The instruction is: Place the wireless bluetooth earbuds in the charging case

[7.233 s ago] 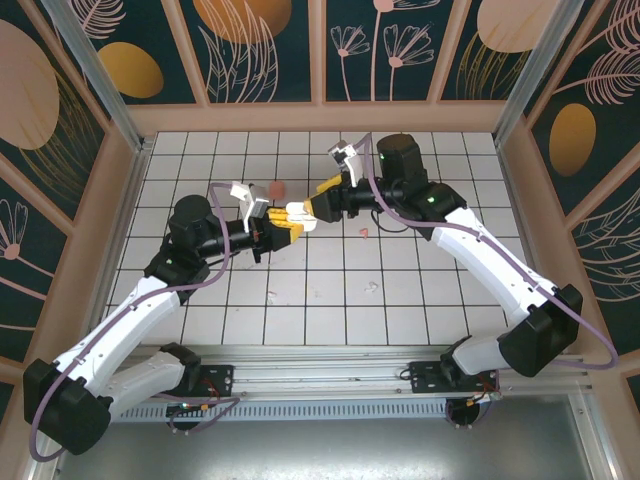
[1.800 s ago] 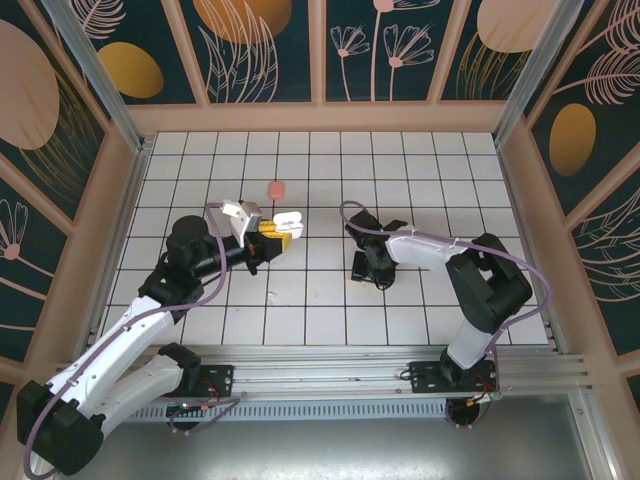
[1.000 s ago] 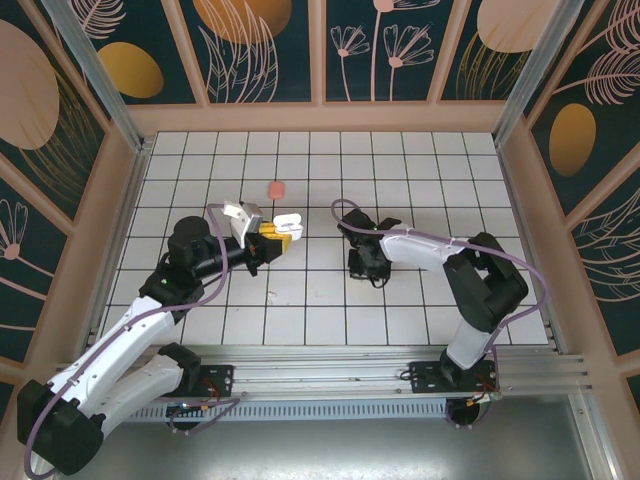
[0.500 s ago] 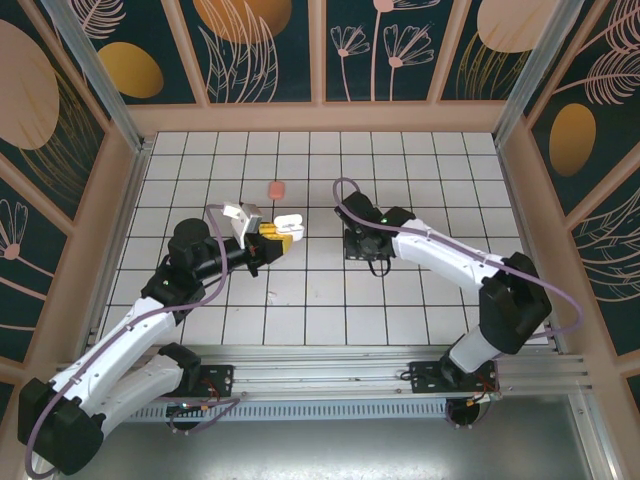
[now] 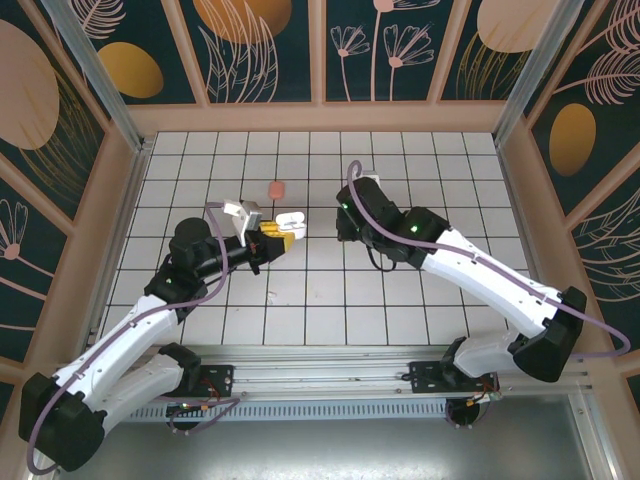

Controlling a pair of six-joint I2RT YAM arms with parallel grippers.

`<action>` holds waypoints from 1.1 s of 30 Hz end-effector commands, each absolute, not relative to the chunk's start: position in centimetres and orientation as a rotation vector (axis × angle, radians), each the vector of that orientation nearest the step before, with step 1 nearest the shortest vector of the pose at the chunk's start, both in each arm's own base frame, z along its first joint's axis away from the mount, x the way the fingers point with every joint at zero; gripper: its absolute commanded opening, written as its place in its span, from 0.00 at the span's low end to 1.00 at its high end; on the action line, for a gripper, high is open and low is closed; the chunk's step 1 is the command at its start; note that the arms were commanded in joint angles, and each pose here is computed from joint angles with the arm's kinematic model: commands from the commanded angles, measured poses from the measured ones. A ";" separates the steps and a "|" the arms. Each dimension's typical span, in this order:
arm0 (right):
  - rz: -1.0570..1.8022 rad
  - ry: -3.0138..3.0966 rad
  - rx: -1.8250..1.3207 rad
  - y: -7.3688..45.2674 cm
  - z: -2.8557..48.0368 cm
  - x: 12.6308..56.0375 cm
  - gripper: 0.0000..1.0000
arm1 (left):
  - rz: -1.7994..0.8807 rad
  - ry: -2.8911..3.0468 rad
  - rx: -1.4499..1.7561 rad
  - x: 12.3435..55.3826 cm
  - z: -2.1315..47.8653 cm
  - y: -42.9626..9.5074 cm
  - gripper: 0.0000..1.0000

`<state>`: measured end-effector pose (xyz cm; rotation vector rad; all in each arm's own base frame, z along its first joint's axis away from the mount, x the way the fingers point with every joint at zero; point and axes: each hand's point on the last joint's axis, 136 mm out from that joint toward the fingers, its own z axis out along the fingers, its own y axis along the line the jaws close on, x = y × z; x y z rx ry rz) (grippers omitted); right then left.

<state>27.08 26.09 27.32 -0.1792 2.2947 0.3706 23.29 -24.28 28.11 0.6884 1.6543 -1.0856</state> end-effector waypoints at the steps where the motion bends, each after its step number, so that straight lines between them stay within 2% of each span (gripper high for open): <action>1: 0.358 2.149 -0.248 26.9 31.2 27.0 0.13 | -1.111 1.600 0.703 23.0 29.1 -24.6 0.00; 13: 0.479 1.991 -0.470 31.5 34.5 25.6 0.14 | -1.119 1.604 0.711 23.1 29.0 -24.8 0.00; 33: 0.441 2.079 -0.626 34.4 31.6 24.8 0.14 | -1.113 1.608 0.713 23.2 28.8 -24.9 0.00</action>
